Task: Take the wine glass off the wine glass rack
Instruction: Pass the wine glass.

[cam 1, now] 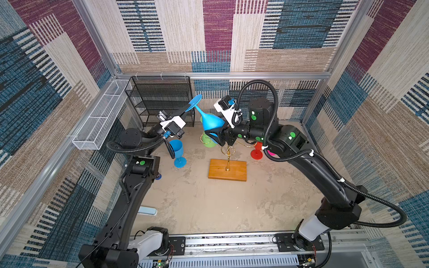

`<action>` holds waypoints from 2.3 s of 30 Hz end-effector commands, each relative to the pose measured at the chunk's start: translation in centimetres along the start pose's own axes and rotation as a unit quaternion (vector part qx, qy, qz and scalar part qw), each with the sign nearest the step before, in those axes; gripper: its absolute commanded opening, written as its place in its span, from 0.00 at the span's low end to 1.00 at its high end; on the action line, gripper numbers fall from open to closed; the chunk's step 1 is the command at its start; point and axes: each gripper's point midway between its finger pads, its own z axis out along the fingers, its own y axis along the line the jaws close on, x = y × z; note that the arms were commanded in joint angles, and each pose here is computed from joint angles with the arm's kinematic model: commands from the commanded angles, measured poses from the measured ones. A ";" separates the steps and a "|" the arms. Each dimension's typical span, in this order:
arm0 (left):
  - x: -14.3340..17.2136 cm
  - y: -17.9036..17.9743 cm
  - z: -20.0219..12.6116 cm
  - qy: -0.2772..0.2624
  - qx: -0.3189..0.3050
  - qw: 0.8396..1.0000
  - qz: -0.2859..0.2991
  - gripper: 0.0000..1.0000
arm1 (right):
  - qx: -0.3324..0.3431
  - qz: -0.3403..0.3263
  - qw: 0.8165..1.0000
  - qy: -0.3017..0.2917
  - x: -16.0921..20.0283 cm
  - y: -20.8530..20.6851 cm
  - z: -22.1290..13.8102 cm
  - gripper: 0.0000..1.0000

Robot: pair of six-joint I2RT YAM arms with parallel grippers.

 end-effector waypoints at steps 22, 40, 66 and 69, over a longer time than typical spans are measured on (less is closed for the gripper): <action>4.0 2.4 -4.6 0.058 -0.146 0.941 -0.300 0.00 | 0.016 0.010 0.985 -0.171 -3.7 -1.2 -11.4 0.93; 3.6 0.5 -5.4 0.037 -0.120 0.928 -0.352 0.00 | -0.070 0.025 0.986 -0.147 -4.0 -1.6 -2.9 0.70; 5.4 -0.1 -7.5 0.095 -0.162 0.929 -0.319 0.60 | -0.014 0.068 0.983 -0.170 -5.3 -3.8 -3.1 0.00; 6.2 -0.2 -8.8 0.100 -0.192 0.927 -0.308 0.68 | 0.004 0.064 0.983 -0.172 -5.5 -4.2 -3.7 0.00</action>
